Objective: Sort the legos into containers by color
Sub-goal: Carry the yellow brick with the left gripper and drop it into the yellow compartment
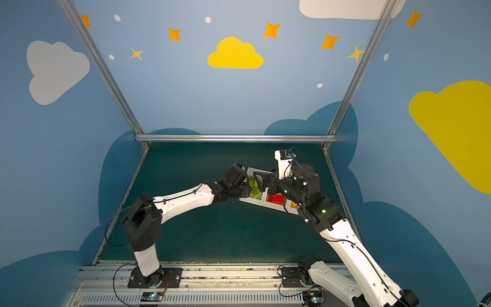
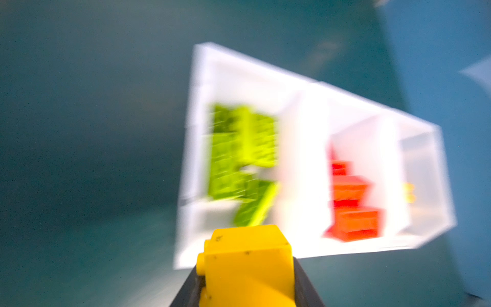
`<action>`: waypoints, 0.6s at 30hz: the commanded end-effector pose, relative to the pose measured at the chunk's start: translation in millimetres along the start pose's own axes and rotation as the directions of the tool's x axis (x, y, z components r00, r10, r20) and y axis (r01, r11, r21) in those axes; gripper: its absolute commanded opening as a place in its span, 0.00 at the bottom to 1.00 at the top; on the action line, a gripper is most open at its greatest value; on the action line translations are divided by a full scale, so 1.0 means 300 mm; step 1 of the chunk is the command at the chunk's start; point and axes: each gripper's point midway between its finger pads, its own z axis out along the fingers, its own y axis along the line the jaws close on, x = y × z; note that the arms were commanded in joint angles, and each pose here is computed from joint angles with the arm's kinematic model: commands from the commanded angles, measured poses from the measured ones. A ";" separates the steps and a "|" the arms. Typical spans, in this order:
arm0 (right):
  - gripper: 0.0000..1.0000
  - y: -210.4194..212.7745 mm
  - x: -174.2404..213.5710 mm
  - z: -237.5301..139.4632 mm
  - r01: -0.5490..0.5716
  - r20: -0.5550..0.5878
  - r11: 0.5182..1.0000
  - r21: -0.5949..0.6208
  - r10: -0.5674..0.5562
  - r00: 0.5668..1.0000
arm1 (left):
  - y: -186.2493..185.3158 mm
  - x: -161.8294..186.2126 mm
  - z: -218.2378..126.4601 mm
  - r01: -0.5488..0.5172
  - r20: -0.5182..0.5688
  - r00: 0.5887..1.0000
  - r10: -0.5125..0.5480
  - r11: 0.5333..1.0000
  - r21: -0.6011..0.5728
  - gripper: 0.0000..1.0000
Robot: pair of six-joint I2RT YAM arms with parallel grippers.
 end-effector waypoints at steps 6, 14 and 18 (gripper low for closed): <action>0.88 0.038 -0.020 -0.063 0.004 -0.001 0.999 -0.035 -0.004 1.000 | -0.384 -0.020 0.166 -0.054 -0.062 0.995 0.074 0.962 0.267 0.36; 0.88 0.067 -0.038 -0.082 0.007 0.014 0.997 -0.074 -0.006 1.000 | -0.660 -0.035 0.289 -0.042 -0.076 0.993 0.093 0.860 0.508 0.36; 0.88 0.066 -0.033 -0.085 0.006 0.013 0.997 -0.074 -0.005 1.000 | -0.675 -0.023 0.367 -0.014 -0.094 0.993 0.072 0.859 0.511 0.39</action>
